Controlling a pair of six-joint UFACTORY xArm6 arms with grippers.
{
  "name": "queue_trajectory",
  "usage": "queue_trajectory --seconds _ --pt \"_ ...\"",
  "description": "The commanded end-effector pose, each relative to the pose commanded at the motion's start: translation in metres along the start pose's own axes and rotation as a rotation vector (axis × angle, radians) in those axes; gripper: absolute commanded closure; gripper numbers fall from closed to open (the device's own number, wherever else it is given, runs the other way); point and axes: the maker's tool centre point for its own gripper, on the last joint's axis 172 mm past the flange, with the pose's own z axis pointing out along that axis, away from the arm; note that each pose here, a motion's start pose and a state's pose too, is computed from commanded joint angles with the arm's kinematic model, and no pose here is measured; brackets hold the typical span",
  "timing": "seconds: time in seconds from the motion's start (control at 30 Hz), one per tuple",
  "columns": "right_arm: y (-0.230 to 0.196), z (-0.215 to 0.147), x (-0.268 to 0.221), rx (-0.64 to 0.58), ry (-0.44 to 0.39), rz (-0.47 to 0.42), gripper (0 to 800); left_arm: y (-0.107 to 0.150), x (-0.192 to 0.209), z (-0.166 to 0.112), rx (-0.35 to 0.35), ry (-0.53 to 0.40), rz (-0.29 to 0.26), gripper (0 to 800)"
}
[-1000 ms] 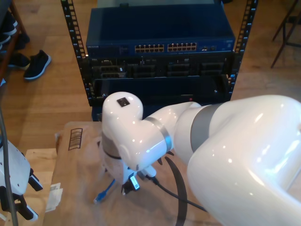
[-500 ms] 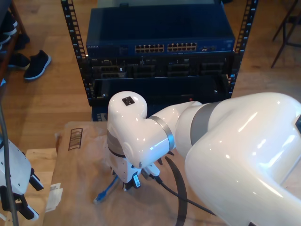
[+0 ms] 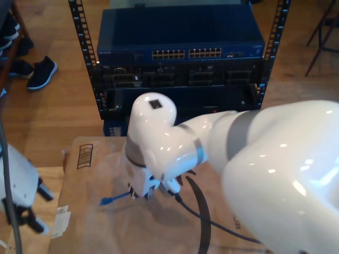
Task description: Grab the cable and plug it in
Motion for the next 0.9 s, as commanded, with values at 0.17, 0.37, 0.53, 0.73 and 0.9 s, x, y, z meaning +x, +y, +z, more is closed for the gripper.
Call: queue_trajectory --seconds 0.17,0.37,0.53,0.73,0.9 --pt "0.011 -0.104 0.047 0.042 -0.121 0.254 799 0.021 -0.098 -0.032 0.011 -0.220 0.088 2" --pt "0.034 -0.183 0.047 0.080 -0.311 0.429 799 0.037 -0.193 -0.090 0.004 -0.531 0.179 7" --pt "0.022 -0.230 0.008 0.140 -0.467 0.495 799 0.030 -0.249 -0.119 0.023 -0.707 0.246 14" --pt "0.001 -0.260 0.000 0.192 -0.491 0.502 799 0.010 -0.254 -0.121 0.083 -0.736 0.272 63" --pt "-0.001 -0.251 0.003 0.178 -0.485 0.509 799 -0.013 -0.257 -0.125 0.160 -0.748 0.296 129"
